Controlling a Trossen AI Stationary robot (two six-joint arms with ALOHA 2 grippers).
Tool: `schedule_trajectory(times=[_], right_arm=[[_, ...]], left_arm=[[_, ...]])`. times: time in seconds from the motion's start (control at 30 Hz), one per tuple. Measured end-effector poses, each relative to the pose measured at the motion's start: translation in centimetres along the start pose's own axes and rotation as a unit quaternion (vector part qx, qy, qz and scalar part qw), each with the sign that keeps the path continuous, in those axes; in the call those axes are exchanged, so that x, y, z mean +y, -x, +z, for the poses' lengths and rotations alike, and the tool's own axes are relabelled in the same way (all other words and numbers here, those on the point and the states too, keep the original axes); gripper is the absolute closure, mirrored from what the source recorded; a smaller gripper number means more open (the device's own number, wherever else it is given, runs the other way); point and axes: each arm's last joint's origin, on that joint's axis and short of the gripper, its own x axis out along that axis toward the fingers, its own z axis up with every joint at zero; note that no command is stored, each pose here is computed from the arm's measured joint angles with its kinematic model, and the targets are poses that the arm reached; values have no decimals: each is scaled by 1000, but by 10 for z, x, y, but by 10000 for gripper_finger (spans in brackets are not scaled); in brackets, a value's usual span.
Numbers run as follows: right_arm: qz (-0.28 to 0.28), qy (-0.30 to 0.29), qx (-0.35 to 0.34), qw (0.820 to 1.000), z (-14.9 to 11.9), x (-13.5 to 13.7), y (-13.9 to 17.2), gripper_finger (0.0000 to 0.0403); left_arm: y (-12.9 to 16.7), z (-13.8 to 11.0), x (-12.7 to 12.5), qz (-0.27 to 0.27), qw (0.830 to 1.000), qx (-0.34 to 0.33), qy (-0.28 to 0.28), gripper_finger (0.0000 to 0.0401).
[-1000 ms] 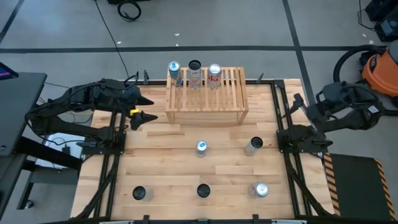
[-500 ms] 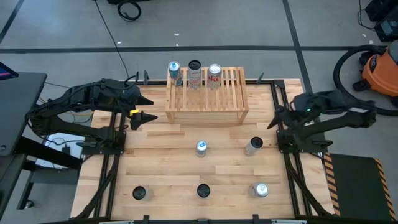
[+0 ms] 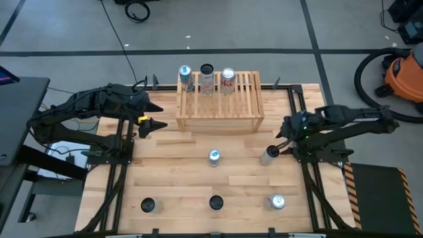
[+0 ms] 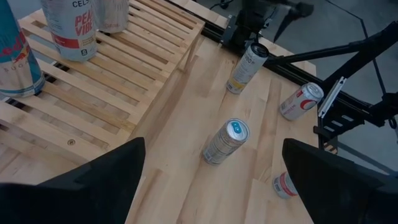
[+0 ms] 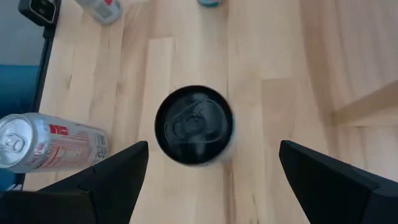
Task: Place canned beverage on shelf
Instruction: Put the top white and yellow soda can on the shelf
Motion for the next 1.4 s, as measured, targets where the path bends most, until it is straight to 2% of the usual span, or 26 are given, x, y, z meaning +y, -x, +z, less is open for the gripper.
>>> schedule_trajectory(times=[0.27,0.47,0.77,0.93,1.13,1.4], right_arm=[[-23,12,15,1000,1,6,-25,30],[-10,21,19,1000,8,15,-36,30],[-41,28,56,997,11,22,-55,34],[-46,35,75,996,12,24,-63,62],[-47,26,78,995,12,24,-65,132],[-44,9,76,996,19,26,-56,137]], left_arm=[[0,0,0,0,1000,0,7,21],[0,0,0,0,1000,0,6,21],[0,0,0,0,1000,0,4,21],[0,0,0,0,1000,0,4,21],[0,0,0,0,1000,0,4,21],[0,0,0,0,1000,1,7,21]])
